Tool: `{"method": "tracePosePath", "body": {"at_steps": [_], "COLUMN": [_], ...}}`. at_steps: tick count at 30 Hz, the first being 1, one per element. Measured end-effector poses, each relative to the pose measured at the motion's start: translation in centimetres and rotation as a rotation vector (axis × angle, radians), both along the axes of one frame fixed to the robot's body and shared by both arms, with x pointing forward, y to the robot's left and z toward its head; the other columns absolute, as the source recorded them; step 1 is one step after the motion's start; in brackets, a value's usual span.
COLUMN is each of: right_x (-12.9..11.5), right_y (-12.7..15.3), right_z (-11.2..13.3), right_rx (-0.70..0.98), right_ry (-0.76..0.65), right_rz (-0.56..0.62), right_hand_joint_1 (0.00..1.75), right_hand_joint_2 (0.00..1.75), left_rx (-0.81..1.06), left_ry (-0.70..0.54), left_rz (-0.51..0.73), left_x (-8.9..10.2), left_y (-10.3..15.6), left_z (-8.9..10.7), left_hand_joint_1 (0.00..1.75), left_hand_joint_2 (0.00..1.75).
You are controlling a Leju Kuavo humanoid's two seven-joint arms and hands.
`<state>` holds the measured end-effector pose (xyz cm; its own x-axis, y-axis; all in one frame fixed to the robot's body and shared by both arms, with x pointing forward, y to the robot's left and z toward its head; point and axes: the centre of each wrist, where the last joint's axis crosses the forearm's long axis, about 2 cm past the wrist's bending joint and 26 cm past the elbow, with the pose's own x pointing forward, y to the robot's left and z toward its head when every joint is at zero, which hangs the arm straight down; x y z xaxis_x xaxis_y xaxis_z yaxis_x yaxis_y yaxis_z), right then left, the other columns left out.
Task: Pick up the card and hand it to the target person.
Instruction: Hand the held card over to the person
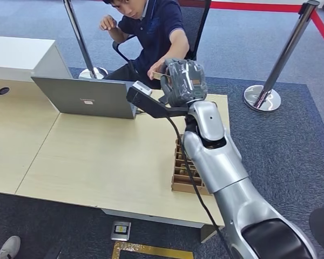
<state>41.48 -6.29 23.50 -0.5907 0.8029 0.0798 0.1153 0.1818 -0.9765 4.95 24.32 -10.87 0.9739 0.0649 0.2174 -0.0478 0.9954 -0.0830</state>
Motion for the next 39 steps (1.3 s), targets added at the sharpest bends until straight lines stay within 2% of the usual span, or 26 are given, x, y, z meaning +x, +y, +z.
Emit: {"method": "tracePosePath", "body": {"at_steps": [3, 4, 7, 8, 12, 16, 20, 25, 30, 34, 37, 39], "right_x": [-0.3, -0.4, -0.7, -0.7, -0.8, -1.2, -3.4, -9.7, -17.1, -21.1, -22.6, -23.3], "right_y": [1.0, 1.3, 1.9, 2.0, 1.9, 1.3, -0.7, -5.5, -10.8, -14.7, -17.9, -20.1], "right_z": [0.0, 0.0, 0.1, 0.1, 0.0, -0.7, -2.8, -6.7, -9.6, -12.4, -15.9, -19.6], "right_rx": [-0.005, -0.003, 0.01, 0.022, 0.152, 0.322, 0.507, 0.732, 0.803, 0.754, 0.68, 0.628], "right_ry": [0.039, 0.046, 0.054, 0.051, 0.024, 0.001, 0.006, 0.041, 0.14, 0.289, 0.384, 0.463], "right_rz": [-0.005, -0.007, -0.018, -0.021, -0.02, 0.007, -0.008, -0.086, -0.286, -0.508, -0.681, -0.8], "right_hand_joint_1": [1.75, 1.61, 0.31, 0.0, 0.0, 0.0, 0.0, 0.0, 0.0, 0.0, 0.0, 0.0], "right_hand_joint_2": [1.75, 1.75, 1.75, 1.75, 0.0, 0.0, 0.0, 0.0, 0.0, 1.75, 1.75, 1.75], "left_rx": [0.002, 0.003, 0.007, 0.01, 0.02, 0.022, 0.018, 0.01, -0.001, 0.0, -0.002, -0.005], "left_ry": [0.003, 0.004, 0.014, 0.019, 0.031, 0.041, 0.047, 0.042, 0.04, 0.049, 0.053, 0.053], "left_rz": [0.01, 0.014, 0.025, 0.028, 0.049, 0.069, 0.084, 0.092, 0.092, 0.098, 0.105, 0.105], "left_x": [0.1, 0.1, 0.1, 0.1, 0.0, -0.1, -0.4, -0.8, -1.0, -1.1, -1.1, -1.1], "left_y": [0.0, 0.0, 0.0, 0.0, 0.0, -0.1, -0.2, -0.2, -0.2, -0.2, -0.3, -0.4], "left_z": [0.0, 0.0, 0.0, 0.0, 0.0, 0.0, 0.0, -0.1, -0.1, -0.1, -0.1, -0.1], "left_hand_joint_1": [0.0, 0.0, 0.0, 0.0, 0.0, 0.0, 0.0, 0.0, 0.0, 0.0, 0.0, 0.0], "left_hand_joint_2": [0.0, 0.0, 0.0, 0.0, 0.0, 0.0, 0.0, 0.0, 0.0, 0.0, 0.0, 0.0]}}
